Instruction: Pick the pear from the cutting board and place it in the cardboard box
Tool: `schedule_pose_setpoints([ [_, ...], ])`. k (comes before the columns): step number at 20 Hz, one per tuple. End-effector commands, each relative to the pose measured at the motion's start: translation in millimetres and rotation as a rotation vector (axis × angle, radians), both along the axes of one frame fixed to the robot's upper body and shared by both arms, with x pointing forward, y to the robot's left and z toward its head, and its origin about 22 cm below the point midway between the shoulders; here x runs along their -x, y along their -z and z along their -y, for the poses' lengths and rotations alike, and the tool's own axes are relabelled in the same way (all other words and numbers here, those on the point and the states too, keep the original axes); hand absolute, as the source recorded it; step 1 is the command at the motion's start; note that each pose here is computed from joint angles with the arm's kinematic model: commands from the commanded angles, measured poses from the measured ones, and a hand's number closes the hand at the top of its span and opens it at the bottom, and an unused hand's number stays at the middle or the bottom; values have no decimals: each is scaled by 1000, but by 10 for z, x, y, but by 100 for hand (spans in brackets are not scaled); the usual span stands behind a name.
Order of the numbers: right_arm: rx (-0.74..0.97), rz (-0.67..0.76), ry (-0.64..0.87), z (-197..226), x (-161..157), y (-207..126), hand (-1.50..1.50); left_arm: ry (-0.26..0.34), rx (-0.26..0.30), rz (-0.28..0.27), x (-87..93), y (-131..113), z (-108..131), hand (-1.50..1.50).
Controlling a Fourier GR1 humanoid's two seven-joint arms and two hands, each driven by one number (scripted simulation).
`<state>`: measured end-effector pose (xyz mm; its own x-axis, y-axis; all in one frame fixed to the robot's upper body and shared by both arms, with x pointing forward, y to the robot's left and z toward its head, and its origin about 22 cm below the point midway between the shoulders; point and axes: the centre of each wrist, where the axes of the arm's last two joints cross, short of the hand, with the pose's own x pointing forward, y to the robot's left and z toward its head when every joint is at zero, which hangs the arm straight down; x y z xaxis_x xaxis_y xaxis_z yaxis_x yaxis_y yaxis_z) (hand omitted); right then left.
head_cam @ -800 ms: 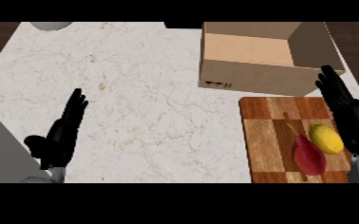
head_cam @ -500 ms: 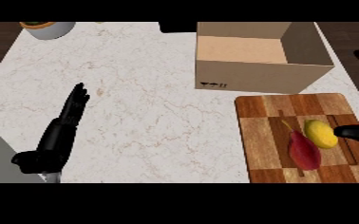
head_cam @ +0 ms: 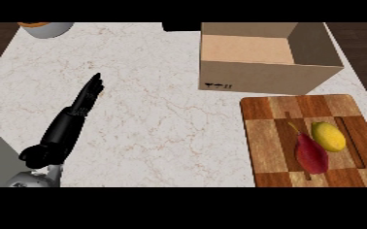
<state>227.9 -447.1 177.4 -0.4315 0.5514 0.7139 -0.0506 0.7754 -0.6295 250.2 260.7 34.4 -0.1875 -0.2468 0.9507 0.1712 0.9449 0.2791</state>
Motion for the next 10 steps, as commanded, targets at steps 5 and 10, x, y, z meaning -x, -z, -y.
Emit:
schedule_pose_setpoints([
  [5, 343, -11, -151, 137, 96, -207, -150, 51, -109, 57, -311, -364, -122, 0],
  [10, 641, -135, -209, -197, 116, -319, -150, 42, -117, 44, -298, -268, -67, 0],
])
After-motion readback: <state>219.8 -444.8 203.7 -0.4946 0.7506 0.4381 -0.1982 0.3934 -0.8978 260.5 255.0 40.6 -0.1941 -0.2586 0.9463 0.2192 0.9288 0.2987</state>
